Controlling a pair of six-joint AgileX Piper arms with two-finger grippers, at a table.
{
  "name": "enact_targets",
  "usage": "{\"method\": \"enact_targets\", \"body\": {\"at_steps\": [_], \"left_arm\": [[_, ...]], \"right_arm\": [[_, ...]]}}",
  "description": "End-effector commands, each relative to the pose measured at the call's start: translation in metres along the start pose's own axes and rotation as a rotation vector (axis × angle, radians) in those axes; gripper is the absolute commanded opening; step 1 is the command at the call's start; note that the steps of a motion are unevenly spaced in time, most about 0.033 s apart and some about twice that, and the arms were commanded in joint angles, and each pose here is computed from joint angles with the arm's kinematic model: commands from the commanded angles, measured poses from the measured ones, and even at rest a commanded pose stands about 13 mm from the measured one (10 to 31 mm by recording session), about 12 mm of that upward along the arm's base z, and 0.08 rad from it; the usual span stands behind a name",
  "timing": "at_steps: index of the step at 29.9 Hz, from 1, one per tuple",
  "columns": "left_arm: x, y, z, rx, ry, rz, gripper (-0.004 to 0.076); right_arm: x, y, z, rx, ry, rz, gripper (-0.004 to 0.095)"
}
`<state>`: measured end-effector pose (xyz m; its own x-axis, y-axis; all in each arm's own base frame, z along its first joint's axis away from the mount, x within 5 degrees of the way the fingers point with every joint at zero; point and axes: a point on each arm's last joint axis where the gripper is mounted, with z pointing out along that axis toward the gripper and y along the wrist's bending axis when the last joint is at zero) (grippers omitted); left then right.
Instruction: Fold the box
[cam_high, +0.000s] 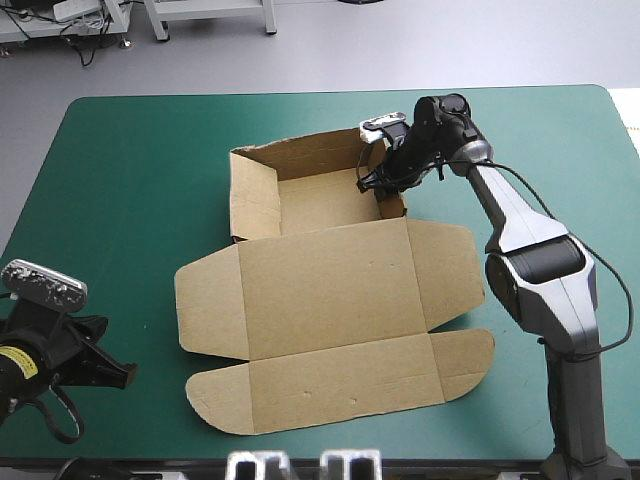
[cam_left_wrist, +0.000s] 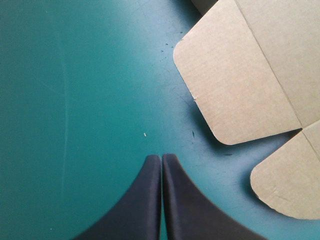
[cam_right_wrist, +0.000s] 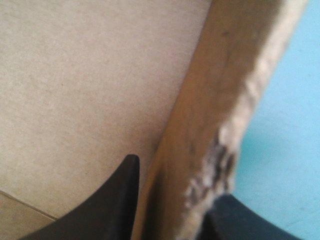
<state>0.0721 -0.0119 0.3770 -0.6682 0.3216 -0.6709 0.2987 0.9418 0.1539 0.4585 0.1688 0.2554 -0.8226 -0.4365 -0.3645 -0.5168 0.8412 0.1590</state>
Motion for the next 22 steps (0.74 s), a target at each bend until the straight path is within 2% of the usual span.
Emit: {"method": "enact_targets", "body": {"at_steps": [1, 7, 12, 18, 22], "left_arm": [[0.000, 0.001, -0.005, -0.003, 0.024, -0.009, -0.0003], [0.000, 0.001, -0.005, 0.001, 0.024, -0.010, -0.0003], [0.000, 0.001, -0.005, 0.001, 0.024, -0.010, -0.0003], [0.000, 0.001, -0.005, 0.001, 0.024, -0.010, -0.0003], [0.000, 0.001, -0.005, 0.000, 0.019, -0.010, -0.0003]], "right_arm": [[-0.007, 0.004, -0.042, 0.030, -0.090, -0.060, -0.0022], [-0.010, -0.028, -0.074, 0.117, -0.166, -0.032, -0.0024], [-0.002, -0.090, -0.125, 0.249, -0.280, 0.046, -0.0024], [0.049, -0.187, -0.173, 0.381, -0.325, 0.284, -0.0024], [0.084, -0.230, -0.194, 0.460, -0.318, 0.386, -0.0024]]}}
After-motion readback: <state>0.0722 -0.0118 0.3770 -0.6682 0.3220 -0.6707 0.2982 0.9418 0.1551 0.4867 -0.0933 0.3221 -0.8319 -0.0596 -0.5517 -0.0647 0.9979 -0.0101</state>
